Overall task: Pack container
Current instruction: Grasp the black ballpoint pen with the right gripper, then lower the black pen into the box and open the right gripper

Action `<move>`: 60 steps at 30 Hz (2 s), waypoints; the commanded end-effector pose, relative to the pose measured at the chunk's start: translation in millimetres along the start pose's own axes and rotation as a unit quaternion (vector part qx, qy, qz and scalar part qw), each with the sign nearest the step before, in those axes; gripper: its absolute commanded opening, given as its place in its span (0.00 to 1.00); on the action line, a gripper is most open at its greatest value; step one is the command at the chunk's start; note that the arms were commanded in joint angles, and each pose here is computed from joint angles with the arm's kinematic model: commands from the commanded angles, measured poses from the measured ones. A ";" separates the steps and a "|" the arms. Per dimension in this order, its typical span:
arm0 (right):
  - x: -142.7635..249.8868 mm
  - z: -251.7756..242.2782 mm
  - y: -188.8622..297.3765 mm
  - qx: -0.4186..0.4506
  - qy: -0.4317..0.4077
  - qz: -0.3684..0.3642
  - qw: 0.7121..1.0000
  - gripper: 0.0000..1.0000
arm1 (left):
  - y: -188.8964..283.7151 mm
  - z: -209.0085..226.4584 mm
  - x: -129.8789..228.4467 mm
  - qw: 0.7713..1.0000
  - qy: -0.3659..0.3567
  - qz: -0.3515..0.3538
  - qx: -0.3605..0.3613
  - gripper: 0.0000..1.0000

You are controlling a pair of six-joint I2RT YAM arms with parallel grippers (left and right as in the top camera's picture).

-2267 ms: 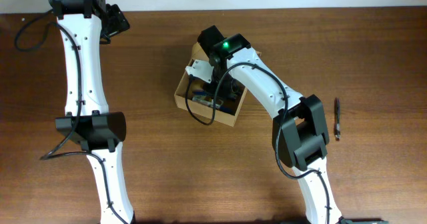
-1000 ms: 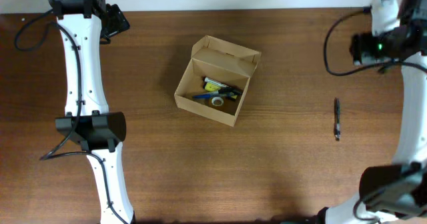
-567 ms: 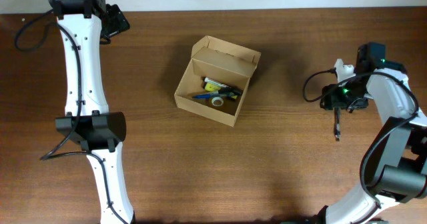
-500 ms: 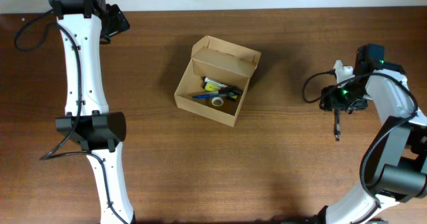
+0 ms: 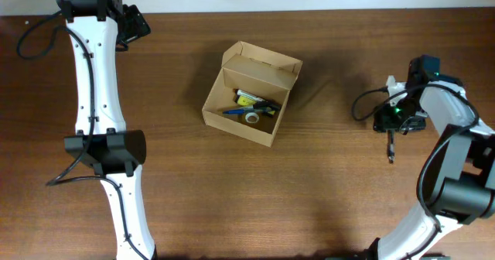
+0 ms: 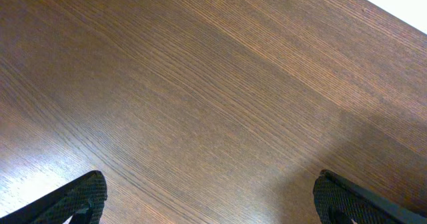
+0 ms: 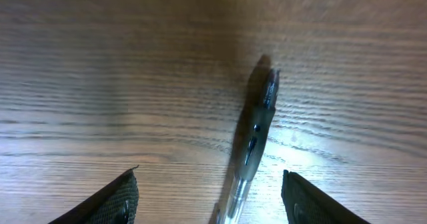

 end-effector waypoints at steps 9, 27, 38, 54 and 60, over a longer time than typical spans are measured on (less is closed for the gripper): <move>16.6 -3.4 -37.2 -0.007 -0.020 0.064 0.998 0.62 | -3.3 2.7 -1.5 1.000 -0.002 -0.001 -0.007 1.00; -4.2 6.4 -28.5 -0.070 -0.027 0.022 0.997 0.04 | -3.3 2.7 -1.5 1.000 -0.002 -0.001 -0.007 1.00; -73.5 23.5 99.6 -0.091 0.015 -0.101 0.991 0.04 | -3.4 2.6 -1.4 1.000 -0.003 0.000 -0.007 1.00; -68.4 290.6 197.7 -0.105 0.483 -0.210 0.843 0.04 | -3.3 2.7 -1.5 1.000 -0.002 -0.001 -0.007 1.00; -57.2 338.1 163.8 -0.110 0.549 -0.175 0.810 0.04 | -3.4 2.6 -1.4 1.000 -0.003 0.000 -0.007 1.00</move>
Point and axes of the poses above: each gripper's point midway between its finger pads, its own y axis back along the fingers, its own z axis along the line the jaws close on, x = y × z, the point moved 7 cm from there along y, back along the fingers, and after that the axes turned 2 degrees about -y, right-handed, at the moved point
